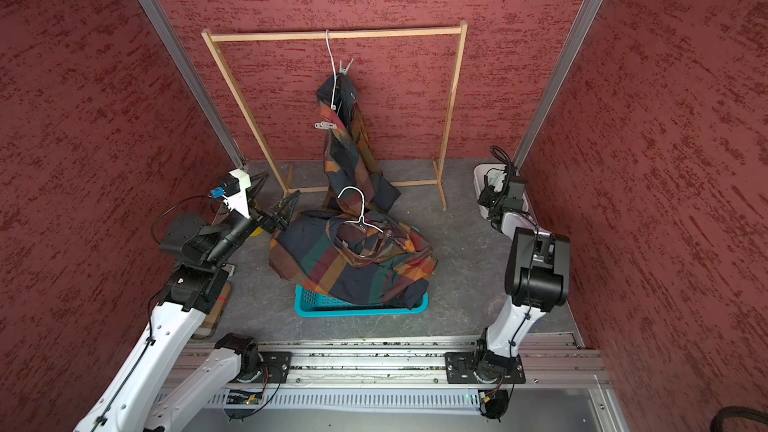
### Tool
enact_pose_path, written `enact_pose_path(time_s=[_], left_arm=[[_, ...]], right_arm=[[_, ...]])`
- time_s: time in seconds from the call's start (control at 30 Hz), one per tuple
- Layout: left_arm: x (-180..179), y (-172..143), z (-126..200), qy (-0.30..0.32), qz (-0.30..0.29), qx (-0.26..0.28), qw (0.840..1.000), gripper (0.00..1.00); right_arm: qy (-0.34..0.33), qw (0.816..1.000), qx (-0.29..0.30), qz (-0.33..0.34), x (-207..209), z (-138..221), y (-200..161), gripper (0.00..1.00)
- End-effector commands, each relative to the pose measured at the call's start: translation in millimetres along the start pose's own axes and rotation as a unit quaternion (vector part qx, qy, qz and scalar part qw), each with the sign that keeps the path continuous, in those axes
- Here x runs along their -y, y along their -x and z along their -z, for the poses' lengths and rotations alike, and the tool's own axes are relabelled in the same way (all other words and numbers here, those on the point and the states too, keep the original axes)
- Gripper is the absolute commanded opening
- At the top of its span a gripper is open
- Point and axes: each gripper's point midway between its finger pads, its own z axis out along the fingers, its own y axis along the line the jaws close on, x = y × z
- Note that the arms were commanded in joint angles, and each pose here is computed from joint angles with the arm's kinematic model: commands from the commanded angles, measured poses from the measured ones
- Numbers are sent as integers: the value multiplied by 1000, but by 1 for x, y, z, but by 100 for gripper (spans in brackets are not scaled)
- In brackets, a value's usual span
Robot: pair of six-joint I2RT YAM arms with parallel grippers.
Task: Remove the clothespins securing long-sleeve shirts to the hanger
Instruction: Place the clamp in the storage box.
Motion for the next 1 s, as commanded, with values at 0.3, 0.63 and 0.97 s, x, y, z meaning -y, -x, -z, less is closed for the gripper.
enact_pose_path(time_s=[0.3, 0.63, 0.97], left_arm=[[-5, -3, -3, 8, -5, -21, 1000, 99], [-6, -10, -3, 11, -4, -30, 999, 100], [-11, -16, -3, 22, -7, -47, 999, 99]], right_arm=[[-21, 998, -31, -58, 45, -53, 5, 0], [-13, 996, -40, -75, 48, -55, -2, 32], [99, 990, 88, -42, -23, 34, 56, 44]])
